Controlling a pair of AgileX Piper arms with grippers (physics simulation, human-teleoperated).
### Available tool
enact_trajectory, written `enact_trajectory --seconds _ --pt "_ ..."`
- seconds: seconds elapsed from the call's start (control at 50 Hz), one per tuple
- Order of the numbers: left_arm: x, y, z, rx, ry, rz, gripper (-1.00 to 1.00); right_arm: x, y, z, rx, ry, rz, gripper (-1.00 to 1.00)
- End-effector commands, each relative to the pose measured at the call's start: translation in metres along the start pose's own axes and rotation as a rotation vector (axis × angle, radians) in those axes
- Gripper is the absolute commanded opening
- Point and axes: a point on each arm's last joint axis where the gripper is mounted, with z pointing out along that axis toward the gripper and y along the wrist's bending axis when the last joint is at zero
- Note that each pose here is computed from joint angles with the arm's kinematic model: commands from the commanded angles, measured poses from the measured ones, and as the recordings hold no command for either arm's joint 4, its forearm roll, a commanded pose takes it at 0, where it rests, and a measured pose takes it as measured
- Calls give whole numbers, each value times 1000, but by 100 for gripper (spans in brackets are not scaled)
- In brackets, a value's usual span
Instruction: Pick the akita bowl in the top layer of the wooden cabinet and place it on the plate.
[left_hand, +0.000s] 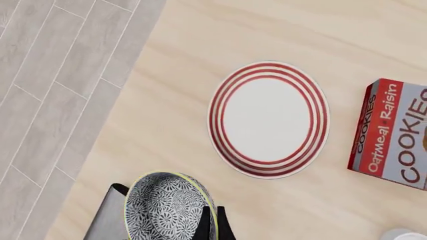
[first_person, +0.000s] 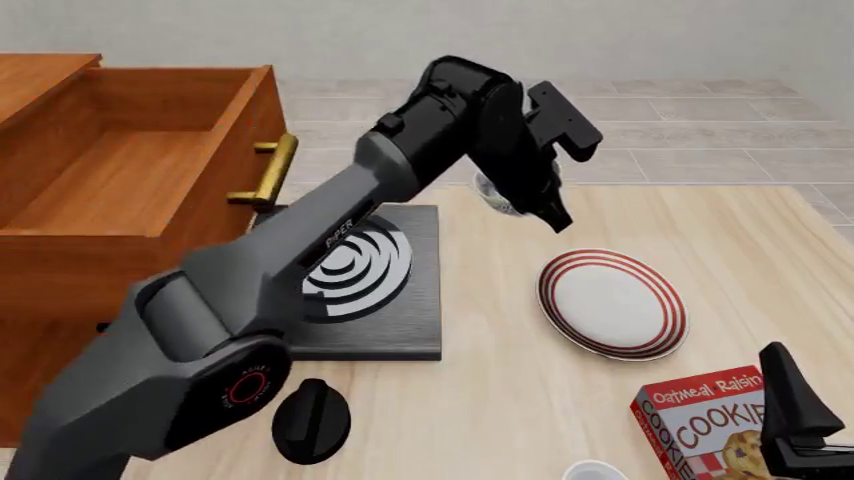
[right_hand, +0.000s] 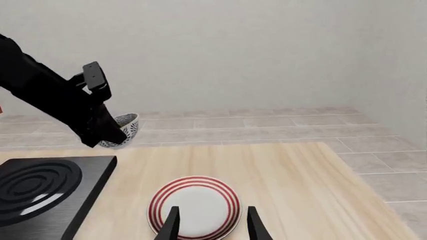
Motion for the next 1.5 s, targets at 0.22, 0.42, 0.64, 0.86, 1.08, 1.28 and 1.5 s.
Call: enact_trajectory --seconds 0.22,0.42,0.64,0.86,1.08,1.28,1.5 --pt "-5 -26 36 37 15 15 -100 0 0 0 2 1 4 100" --pt "-4 -33 47 44 18 18 -100 0 0 0 5 1 8 100" --pt "-11 -61 54 73 0 43 -100 1 0 0 8 3 12 100" --pt "-5 -66 73 81 15 76 -100 2 -1 0 11 6 19 100" --pt "-3 -73 81 89 18 81 -100 2 -1 0 15 7 25 100" --pt "-6 -88 85 100 3 83 -100 1 -1 0 16 7 28 100" --pt "-8 -98 88 107 -12 66 -100 1 -1 0 18 7 32 100"
